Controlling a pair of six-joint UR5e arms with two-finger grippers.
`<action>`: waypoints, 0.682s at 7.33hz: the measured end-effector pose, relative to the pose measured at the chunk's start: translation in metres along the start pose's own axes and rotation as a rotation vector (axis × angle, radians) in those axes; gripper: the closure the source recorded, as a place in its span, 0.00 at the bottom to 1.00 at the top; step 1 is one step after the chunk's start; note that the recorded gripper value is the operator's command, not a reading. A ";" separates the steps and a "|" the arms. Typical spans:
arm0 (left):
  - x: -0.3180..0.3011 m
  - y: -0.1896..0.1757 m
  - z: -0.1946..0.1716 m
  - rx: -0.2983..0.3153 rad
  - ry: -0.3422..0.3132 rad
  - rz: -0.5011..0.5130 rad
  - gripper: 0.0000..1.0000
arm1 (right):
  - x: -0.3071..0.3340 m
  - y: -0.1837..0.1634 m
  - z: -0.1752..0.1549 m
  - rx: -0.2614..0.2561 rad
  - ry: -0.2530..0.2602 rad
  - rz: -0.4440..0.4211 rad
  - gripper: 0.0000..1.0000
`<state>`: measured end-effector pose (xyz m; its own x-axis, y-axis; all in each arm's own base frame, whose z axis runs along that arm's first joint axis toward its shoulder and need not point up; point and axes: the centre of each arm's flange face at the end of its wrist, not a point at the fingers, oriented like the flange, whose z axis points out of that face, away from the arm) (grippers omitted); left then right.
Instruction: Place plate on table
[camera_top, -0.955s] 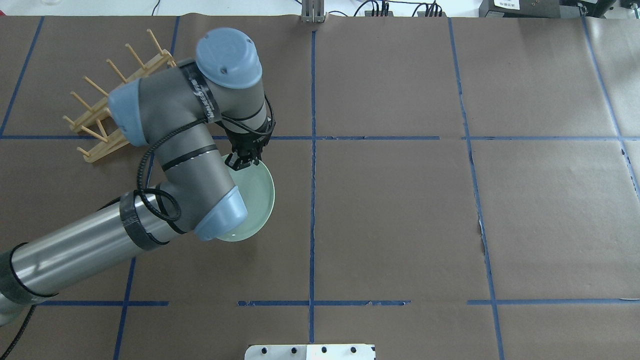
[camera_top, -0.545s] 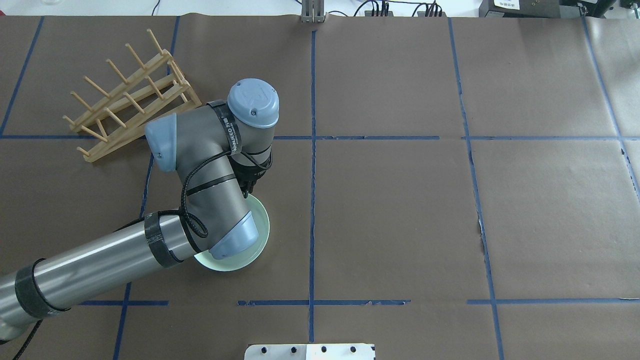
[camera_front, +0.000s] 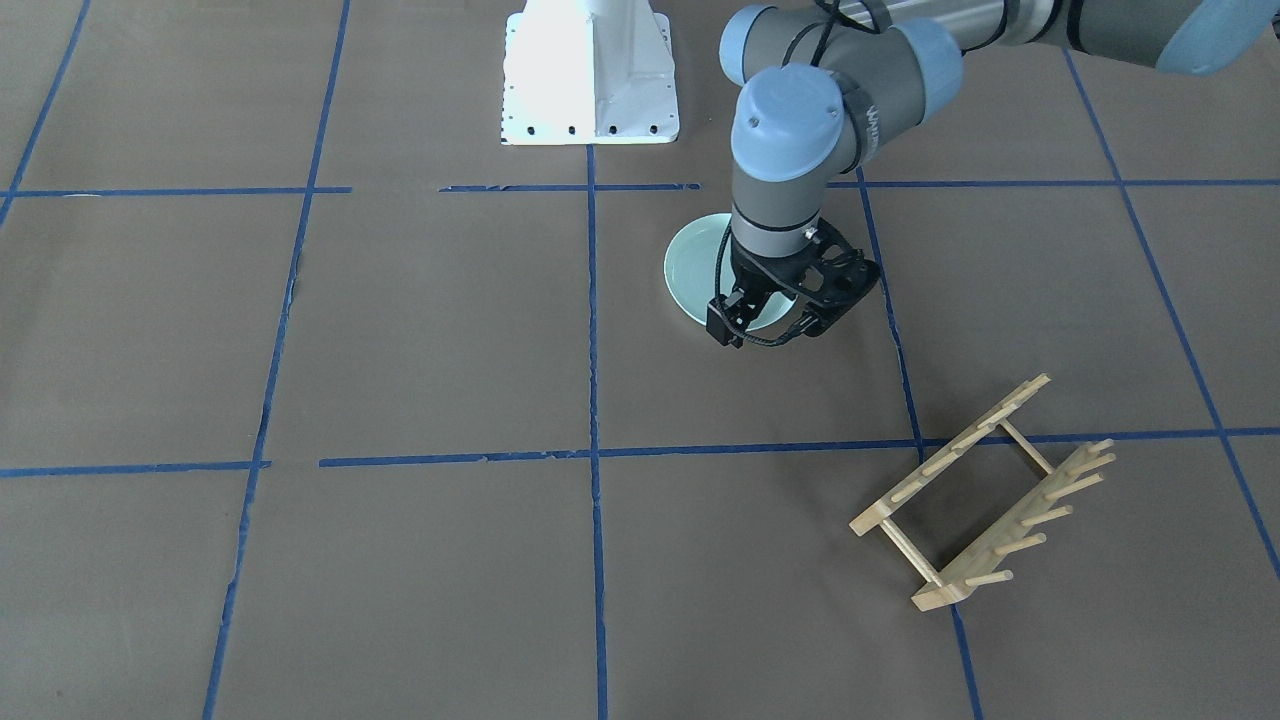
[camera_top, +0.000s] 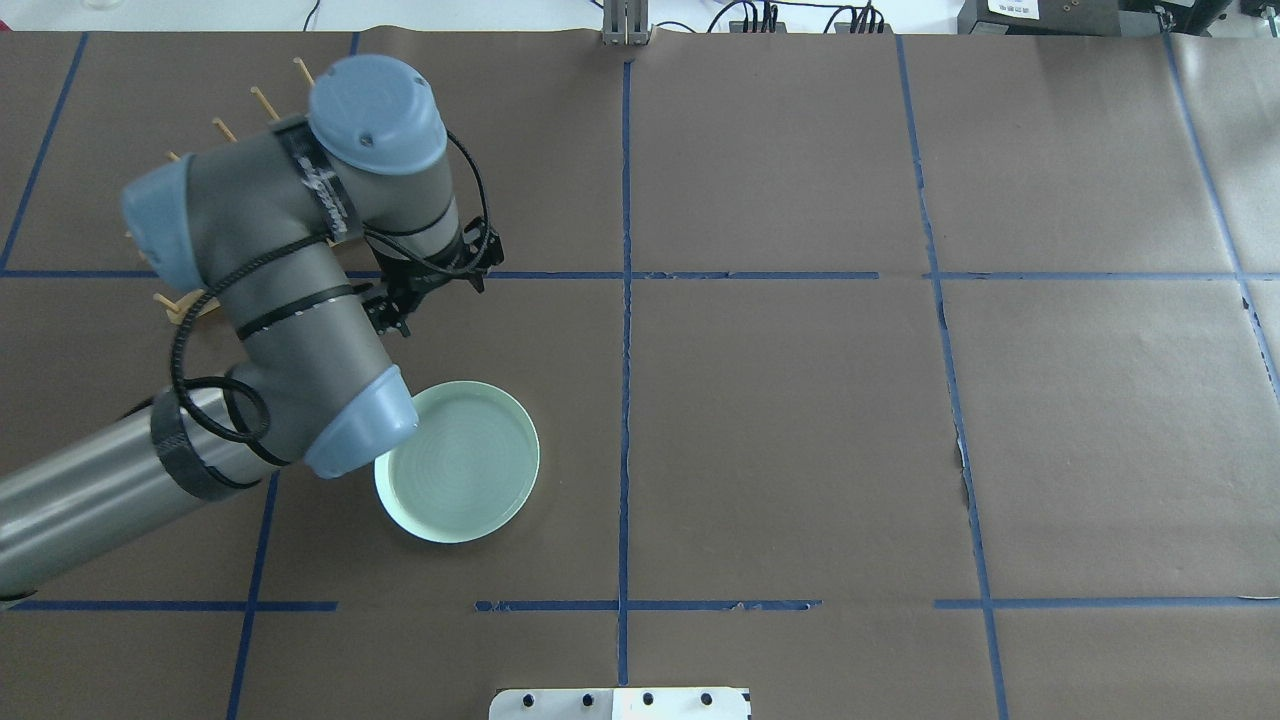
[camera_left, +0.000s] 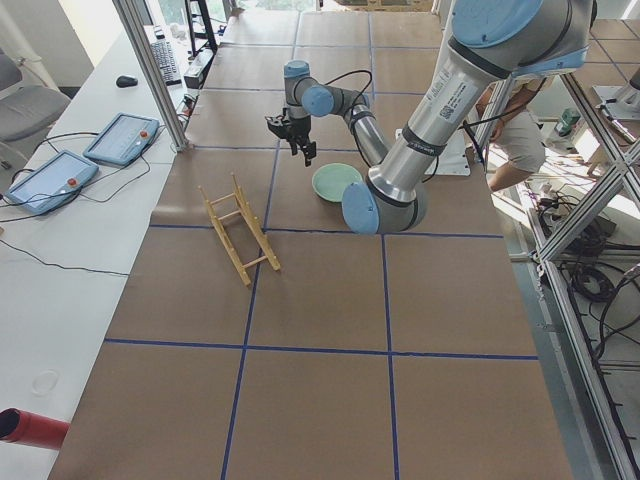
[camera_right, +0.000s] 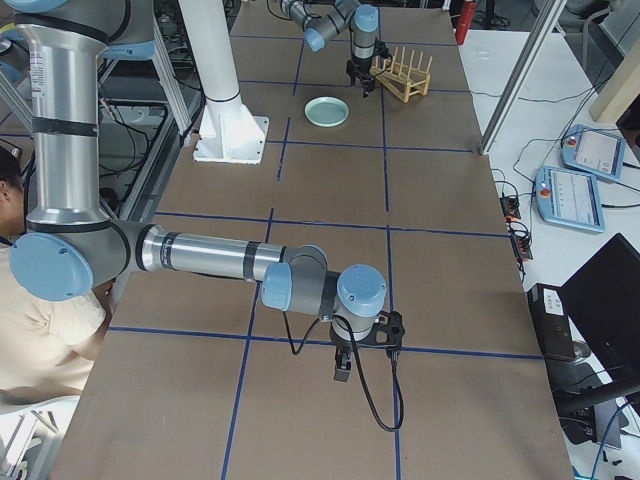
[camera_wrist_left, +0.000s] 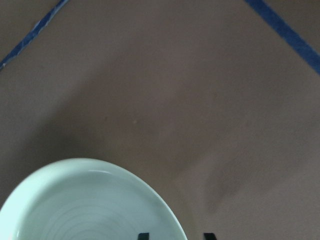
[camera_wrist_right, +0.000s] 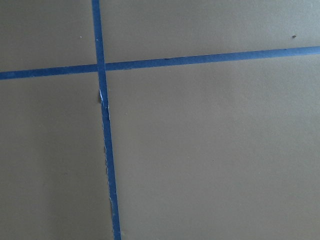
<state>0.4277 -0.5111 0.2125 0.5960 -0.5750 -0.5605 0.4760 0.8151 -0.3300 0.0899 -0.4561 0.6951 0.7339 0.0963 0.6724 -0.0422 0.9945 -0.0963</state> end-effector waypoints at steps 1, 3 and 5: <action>-0.018 -0.040 -0.041 0.044 0.059 0.095 0.00 | 0.000 0.000 0.000 0.000 0.000 0.000 0.00; -0.078 -0.142 -0.099 0.103 0.096 0.301 0.00 | 0.000 0.000 0.000 -0.001 0.000 0.001 0.00; -0.200 -0.263 -0.137 0.133 0.071 0.541 0.00 | 0.000 0.000 0.000 0.000 0.000 0.000 0.00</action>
<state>0.0947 -0.6005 0.3069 0.7354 -0.0679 -0.6743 0.1952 0.9740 0.1148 0.0899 -0.4561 0.6954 0.7339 0.0967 0.6724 -0.0422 0.9944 -0.0970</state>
